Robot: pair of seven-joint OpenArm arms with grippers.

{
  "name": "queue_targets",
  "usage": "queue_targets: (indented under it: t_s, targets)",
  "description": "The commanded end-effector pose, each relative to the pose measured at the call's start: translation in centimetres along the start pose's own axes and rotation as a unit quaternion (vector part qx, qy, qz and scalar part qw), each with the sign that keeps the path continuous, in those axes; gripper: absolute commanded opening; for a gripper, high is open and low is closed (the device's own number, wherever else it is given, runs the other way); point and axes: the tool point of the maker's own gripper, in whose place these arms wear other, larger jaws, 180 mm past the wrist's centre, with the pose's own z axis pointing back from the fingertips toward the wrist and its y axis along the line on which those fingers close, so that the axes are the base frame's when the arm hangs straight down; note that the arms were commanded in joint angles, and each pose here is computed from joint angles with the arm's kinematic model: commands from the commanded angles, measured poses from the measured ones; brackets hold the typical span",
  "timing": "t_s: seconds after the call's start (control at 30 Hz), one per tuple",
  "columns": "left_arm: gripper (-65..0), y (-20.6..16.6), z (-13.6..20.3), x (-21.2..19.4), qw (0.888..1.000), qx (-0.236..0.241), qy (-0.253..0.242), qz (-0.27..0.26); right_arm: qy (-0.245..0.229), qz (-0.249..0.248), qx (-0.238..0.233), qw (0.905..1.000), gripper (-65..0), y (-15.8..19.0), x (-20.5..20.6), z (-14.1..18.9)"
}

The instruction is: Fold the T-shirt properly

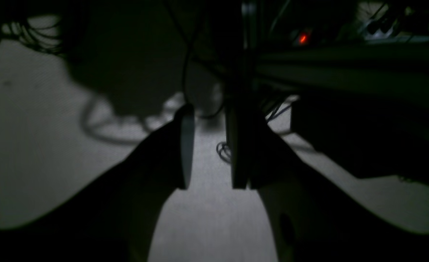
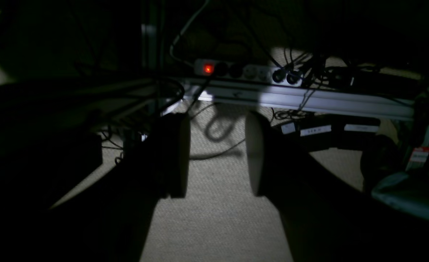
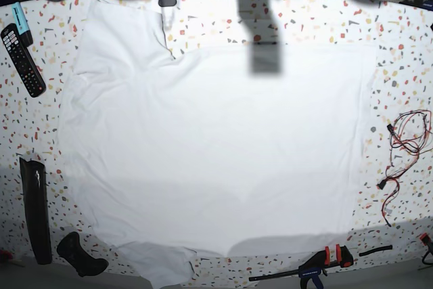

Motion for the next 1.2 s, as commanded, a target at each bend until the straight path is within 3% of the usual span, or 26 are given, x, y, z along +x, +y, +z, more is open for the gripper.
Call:
queue_targets:
  t_s: [0.0,0.1,0.17,0.43,0.83,0.93,1.0,1.17]
  targets:
    - [-48.2,0.0,0.4,0.3,1.0,-0.008,-0.021,0.002,-0.009,0.003,-0.001,1.0,-39.7,-0.4,0.1,0.2]
    - [-48.2,0.3,1.7,2.9,0.993,-0.015,-0.115,0.005,-0.012,0.004,-0.001,0.9999,-39.7,-0.5,-0.1,0.4]
    - [-48.2,-0.3,2.7,3.4,0.988,-0.033,-0.149,0.018,-0.013,0.005,0.0,0.9999,-39.7,-0.4,-0.4,0.7]
    - [-48.2,-1.6,3.5,0.1,0.993,-0.047,-0.1,0.03,-0.012,0.005,0.008,0.9999,-39.7,0.4,-2.0,1.7]
    - [-48.7,-1.7,3.8,-0.6,0.994,-0.048,-0.093,0.031,0.003,0.005,0.009,0.9999,-39.7,0.6,-3.4,2.2]
    - [-51.7,-3.3,4.8,-1.6,0.989,-0.098,-0.084,0.069,0.012,0.002,0.009,0.9999,-39.7,0.5,-4.8,2.8]
    - [-53.8,-4.1,5.9,-1.9,0.983,-0.122,-0.095,0.094,0.012,-0.005,0.007,0.9999,-39.7,0.5,-6.0,3.5]
    - [-53.8,-2.9,8.3,-2.0,0.98,-0.114,-0.136,0.088,0.016,-0.007,0.011,0.9998,-39.8,0.7,-9.0,5.9]
